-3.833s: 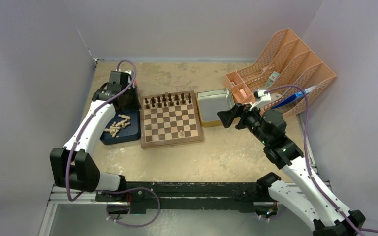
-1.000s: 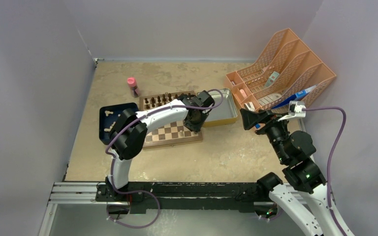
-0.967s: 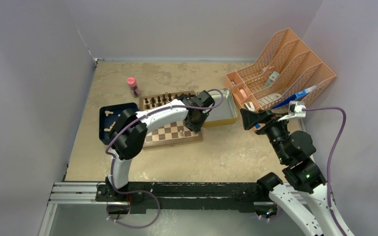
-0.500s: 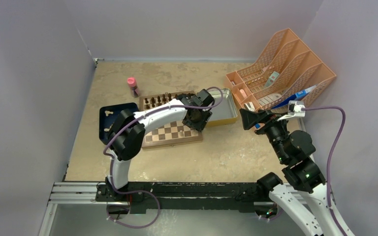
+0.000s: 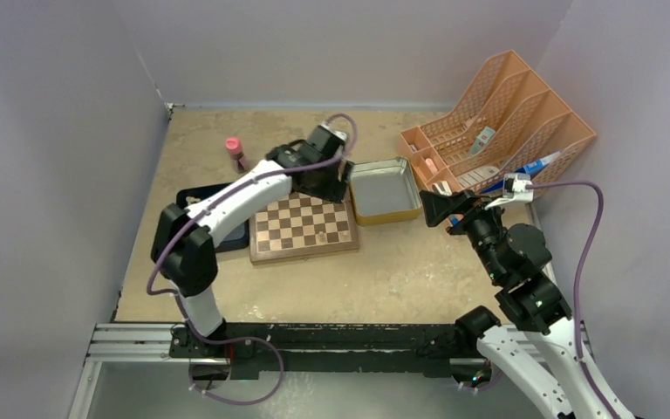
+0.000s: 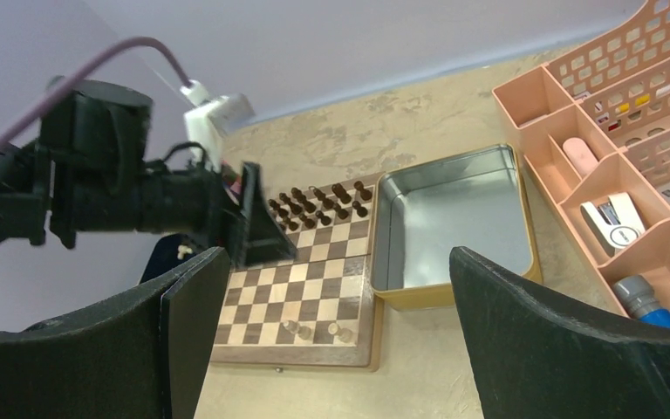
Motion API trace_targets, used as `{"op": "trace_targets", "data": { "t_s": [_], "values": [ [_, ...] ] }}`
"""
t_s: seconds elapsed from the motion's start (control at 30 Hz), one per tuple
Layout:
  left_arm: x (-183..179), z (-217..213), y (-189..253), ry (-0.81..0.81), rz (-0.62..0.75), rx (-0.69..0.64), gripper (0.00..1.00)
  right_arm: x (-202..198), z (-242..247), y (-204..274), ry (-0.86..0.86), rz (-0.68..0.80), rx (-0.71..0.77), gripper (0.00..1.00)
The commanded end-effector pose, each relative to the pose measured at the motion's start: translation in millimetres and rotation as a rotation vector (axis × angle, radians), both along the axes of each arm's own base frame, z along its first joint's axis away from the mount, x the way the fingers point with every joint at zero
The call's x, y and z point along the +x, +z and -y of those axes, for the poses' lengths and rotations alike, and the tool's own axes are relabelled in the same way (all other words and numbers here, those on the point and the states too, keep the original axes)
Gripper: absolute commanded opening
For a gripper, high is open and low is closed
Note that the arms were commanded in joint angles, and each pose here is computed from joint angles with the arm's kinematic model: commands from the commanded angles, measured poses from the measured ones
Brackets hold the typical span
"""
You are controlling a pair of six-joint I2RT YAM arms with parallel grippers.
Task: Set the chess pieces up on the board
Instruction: Pick up the chess piece from the storage box.
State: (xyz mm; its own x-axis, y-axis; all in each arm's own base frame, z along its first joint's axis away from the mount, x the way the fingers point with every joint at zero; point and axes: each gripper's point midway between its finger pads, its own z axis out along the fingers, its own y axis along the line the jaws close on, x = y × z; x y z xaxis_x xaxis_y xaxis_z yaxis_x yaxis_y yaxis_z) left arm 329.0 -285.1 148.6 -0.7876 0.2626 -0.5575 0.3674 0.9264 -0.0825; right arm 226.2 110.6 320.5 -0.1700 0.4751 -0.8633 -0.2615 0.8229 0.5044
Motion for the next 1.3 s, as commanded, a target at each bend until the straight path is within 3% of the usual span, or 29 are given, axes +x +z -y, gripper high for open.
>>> {"op": "trace_targets", "data": {
  "t_s": [0.0, 0.17, 0.37, 0.6, 1.0, 1.27],
  "values": [
    [28, -51, 46, 0.134, 0.072, -0.137, 0.74, 0, -5, 22, 0.019, 0.062, 0.046, 0.99],
    [42, -121, 46, 0.361, 0.039, -0.169, 0.55, 2, -7, 20, 0.026, 0.063, 0.046, 0.99],
    [42, -197, 55, 0.692, 0.117, -0.303, 0.49, 2, -10, 21, 0.041, 0.066, 0.046, 0.99],
    [22, -271, 10, 1.006, -0.025, -0.216, 0.44, 2, -9, 19, 0.036, 0.06, 0.048, 0.99],
    [1, -309, -75, 1.189, -0.198, -0.156, 0.37, 5, -13, 19, 0.047, 0.058, 0.047, 0.99],
    [0, -321, -91, 1.223, -0.25, -0.085, 0.33, 7, -17, 15, 0.061, 0.054, 0.039, 0.99]
  ]
}}
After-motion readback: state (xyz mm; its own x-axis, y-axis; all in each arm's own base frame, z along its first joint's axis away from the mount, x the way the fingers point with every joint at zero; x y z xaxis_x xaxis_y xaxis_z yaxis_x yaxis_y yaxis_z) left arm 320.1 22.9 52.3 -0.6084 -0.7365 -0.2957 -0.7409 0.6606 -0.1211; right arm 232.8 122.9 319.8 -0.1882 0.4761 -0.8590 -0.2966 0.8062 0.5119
